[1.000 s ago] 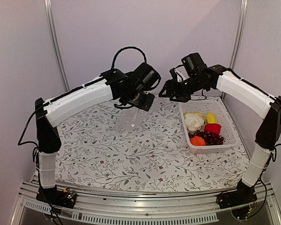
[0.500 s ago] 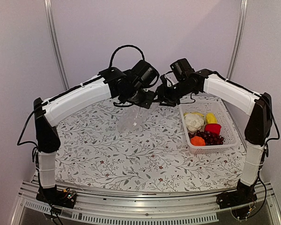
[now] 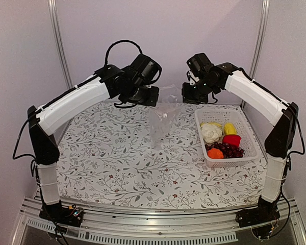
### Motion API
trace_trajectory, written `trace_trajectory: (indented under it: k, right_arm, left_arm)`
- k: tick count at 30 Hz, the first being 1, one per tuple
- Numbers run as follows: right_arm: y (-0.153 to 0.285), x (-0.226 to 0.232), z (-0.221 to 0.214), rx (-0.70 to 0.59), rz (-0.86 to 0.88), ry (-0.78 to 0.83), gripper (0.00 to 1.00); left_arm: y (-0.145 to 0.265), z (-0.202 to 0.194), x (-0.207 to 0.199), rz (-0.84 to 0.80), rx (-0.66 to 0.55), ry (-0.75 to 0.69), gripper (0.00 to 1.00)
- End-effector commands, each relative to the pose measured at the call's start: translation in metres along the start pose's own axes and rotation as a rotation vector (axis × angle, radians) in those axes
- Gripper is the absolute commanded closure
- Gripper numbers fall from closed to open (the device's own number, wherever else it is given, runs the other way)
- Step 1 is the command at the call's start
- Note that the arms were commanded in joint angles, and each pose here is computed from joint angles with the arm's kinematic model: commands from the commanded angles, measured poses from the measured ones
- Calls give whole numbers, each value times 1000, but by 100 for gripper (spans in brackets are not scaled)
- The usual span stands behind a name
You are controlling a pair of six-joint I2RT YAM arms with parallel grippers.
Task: Place the food in the zip-top bag and seal the zipper
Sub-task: Open the zipper food storage bag at the center of the board, then pick up the fake vegetable from the bin.
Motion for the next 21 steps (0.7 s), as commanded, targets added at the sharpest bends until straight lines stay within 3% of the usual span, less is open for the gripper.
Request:
trace_trajectory:
  k: [1,4,7,10,13,16,21]
  right_arm:
    - [-8,-36,-12,37,-197,42,89]
    - [-7,-36,-13,45,-190,43,87]
    - [2,-13,-13,68,-39,53,81]
    - [22,23,-22,129,231,98,65]
    - [51,37,-23,143,360,106,50]
    - [75,42,-24,152,437,124,42]
    - [94,15,-19,114,446,104,38]
  left_arm:
    - [18,7,12,-7,-24,52,100]
    - [19,9,14,-6,-33,67,100]
    - [17,8,16,-2,-28,66,100]
    - [15,8,19,5,-25,54,100]
    - [18,10,30,41,-29,37,100]
    - [23,10,49,100,-23,15,100]
    - [34,-2,85,213,6,-42,100]
Point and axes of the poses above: each gripper's point midway between its finger pads, its own y axis back along the fingers, its own x axis along the line the jaws close on, z = x × y, the point moved 3 cm from there along y, back along the fingers, and after that the axes turned 8 degrees about -y, right-handed, at the moved point
